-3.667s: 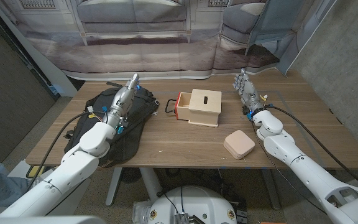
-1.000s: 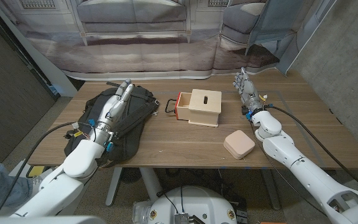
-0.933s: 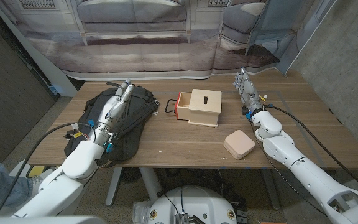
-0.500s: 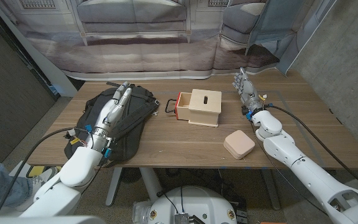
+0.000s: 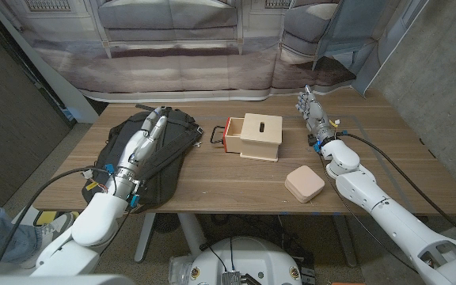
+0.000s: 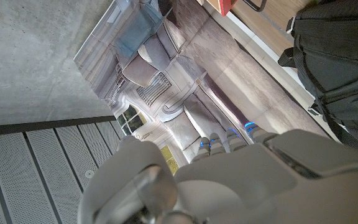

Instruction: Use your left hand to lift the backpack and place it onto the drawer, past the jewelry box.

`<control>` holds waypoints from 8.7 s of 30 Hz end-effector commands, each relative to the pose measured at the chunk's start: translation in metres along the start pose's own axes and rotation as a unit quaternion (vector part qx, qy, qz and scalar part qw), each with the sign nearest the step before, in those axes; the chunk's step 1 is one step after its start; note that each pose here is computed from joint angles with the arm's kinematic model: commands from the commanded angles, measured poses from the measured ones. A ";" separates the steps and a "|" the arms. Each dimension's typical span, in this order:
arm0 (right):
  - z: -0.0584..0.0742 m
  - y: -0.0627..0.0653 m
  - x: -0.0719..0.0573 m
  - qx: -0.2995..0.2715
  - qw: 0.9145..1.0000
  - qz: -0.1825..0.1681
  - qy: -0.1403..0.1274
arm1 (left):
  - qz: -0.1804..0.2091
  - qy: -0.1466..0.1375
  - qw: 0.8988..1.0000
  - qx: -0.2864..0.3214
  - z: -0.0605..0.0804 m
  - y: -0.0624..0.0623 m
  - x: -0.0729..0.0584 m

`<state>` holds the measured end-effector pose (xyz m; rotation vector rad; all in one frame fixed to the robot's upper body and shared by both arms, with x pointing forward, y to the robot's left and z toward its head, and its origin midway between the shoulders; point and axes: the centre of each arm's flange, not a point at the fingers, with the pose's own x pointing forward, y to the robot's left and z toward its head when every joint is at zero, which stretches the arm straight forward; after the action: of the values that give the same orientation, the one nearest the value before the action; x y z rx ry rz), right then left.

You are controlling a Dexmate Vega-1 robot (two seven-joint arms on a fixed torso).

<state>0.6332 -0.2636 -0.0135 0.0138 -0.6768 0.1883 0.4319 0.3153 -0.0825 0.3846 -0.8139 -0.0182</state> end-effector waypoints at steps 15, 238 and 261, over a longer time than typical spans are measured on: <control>0.004 0.000 -0.010 -0.002 1.000 -0.005 -0.001 | 0.006 -0.004 1.000 0.001 0.003 -0.002 -0.028; 0.006 0.040 -0.003 -0.004 1.000 0.002 -0.016 | 0.052 0.218 0.893 0.390 0.041 -0.011 -0.190; 0.004 0.038 -0.012 0.000 1.000 -0.004 -0.021 | 0.030 0.232 0.860 0.453 0.038 -0.026 -0.176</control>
<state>0.6167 -0.2268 -0.0179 0.0124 -0.7159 0.1893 0.2822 0.3123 -0.1936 1.1439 -0.3306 0.5064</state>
